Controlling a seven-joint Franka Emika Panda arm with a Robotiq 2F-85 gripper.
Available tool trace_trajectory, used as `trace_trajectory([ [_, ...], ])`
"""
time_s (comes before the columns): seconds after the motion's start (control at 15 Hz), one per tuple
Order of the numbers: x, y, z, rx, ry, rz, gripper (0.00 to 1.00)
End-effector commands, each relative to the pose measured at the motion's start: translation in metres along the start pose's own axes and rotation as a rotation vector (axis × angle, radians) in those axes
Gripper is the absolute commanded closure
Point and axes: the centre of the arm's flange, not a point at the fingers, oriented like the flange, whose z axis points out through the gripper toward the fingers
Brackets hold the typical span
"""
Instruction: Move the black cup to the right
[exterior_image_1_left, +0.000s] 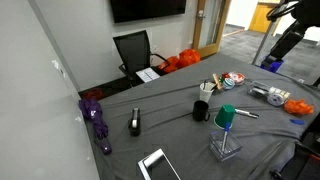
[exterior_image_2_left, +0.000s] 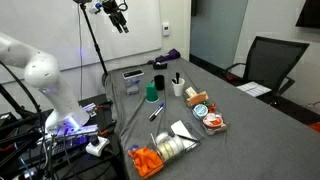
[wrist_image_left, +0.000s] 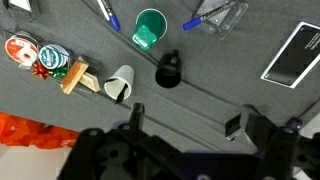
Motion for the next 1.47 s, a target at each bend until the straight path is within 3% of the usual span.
trace_trajectory([
  [0.0, 0.0, 0.0, 0.0, 0.0, 0.0, 0.0, 0.0],
  [0.67, 0.004, 0.002, 0.004, 0.008, -0.005, -0.003, 0.0],
  [1.07, 0.029, 0.034, 0.028, 0.093, 0.039, 0.075, 0.0],
  [1.4, 0.05, 0.062, 0.065, 0.203, 0.011, 0.183, 0.0],
])
